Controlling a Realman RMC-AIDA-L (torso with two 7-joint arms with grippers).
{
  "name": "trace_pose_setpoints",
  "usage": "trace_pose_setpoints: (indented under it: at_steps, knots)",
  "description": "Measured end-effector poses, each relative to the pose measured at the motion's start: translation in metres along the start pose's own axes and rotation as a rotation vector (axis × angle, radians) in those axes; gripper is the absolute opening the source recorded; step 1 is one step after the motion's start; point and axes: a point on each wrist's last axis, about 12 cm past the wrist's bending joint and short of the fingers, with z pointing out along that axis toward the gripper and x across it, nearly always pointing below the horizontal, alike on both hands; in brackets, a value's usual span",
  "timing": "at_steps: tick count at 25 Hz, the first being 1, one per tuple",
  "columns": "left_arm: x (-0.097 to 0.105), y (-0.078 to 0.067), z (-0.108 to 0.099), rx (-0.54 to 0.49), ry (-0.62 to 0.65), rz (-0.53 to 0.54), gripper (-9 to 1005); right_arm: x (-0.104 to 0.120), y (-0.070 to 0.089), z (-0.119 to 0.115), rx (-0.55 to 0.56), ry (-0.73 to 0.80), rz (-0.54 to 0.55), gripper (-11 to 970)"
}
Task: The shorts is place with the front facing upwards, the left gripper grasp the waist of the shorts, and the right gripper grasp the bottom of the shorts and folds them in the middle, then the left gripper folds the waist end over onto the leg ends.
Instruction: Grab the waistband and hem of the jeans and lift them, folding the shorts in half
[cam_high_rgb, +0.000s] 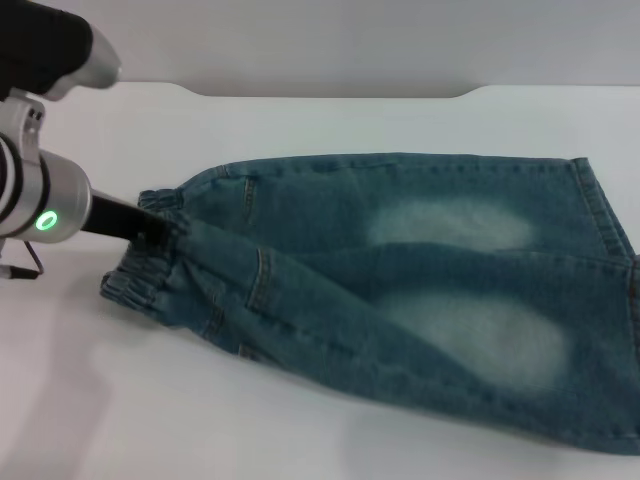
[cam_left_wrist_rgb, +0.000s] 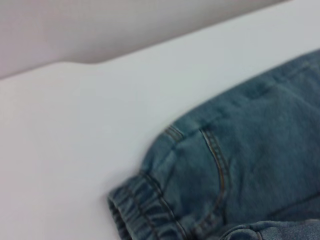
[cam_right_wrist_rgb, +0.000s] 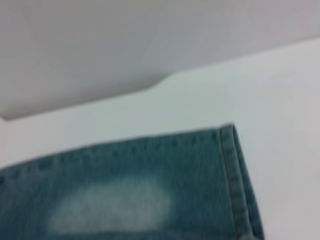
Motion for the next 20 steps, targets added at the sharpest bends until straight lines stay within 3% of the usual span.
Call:
trace_pose_setpoints:
  at_steps: [7,11,16,20]
  knots:
    - [-0.002,0.003,-0.001,-0.005,-0.026,-0.004,85,-0.005,0.001,0.001,-0.018,-0.038,0.022,3]
    - [-0.001,0.002,0.000,0.005,-0.020,-0.005,84,0.000,0.000,-0.001,-0.046,0.043,0.123,5]
    - [-0.003,-0.001,0.000,0.012,-0.019,0.006,84,0.016,0.004,0.006,-0.064,0.174,0.166,8]
    - [-0.008,0.002,0.000,0.008,-0.030,0.019,84,0.034,0.000,0.016,-0.048,0.258,0.193,135]
